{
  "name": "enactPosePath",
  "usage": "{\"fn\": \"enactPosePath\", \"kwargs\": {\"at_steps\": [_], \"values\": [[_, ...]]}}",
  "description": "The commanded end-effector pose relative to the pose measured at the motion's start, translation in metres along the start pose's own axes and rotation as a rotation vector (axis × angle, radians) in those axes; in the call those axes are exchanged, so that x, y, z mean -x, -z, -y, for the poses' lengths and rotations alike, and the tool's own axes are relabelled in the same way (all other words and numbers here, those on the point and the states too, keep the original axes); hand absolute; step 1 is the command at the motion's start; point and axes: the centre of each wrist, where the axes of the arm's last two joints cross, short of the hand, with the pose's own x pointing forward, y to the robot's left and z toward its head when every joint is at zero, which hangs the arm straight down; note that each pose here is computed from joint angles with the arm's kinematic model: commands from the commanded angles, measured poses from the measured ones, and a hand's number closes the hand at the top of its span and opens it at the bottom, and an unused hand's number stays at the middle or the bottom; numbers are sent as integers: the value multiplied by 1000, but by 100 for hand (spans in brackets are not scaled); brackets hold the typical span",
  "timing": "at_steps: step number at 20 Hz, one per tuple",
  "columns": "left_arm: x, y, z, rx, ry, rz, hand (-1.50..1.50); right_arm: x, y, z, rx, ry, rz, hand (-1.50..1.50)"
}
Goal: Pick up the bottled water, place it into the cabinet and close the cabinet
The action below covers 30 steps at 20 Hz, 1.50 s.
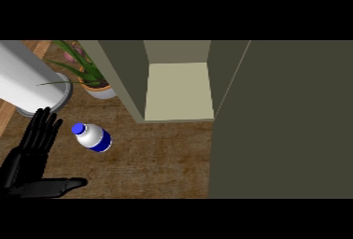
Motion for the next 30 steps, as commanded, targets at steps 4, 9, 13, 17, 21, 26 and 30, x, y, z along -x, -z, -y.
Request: {"fn": "enactPosePath", "kwargs": {"at_steps": [4, 9, 13, 17, 21, 26, 30], "values": [[33, 22, -8, -49, 36, -34, -150, -45, -17, -10, -43, 71, 100, -150], [65, 32, -3, -29, 16, -71, -150, -45, -19, -10, -48, 79, 105, -150], [85, 33, -13, -30, 15, -99, -150, -37, -21, -12, -44, 124, 116, -150], [110, 23, -10, -74, 20, -138, -150, -48, -31, -10, -66, 84, 95, -150], [116, 39, -8, -68, 36, -123, -150, -36, -24, -4, -49, 109, 99, -150], [146, 17, -11, -88, -83, -125, -150, -51, -31, -11, -62, 96, 91, -150], [153, 24, -12, -44, -147, -100, -150, -43, -38, -3, -61, 90, 76, -150]]}}
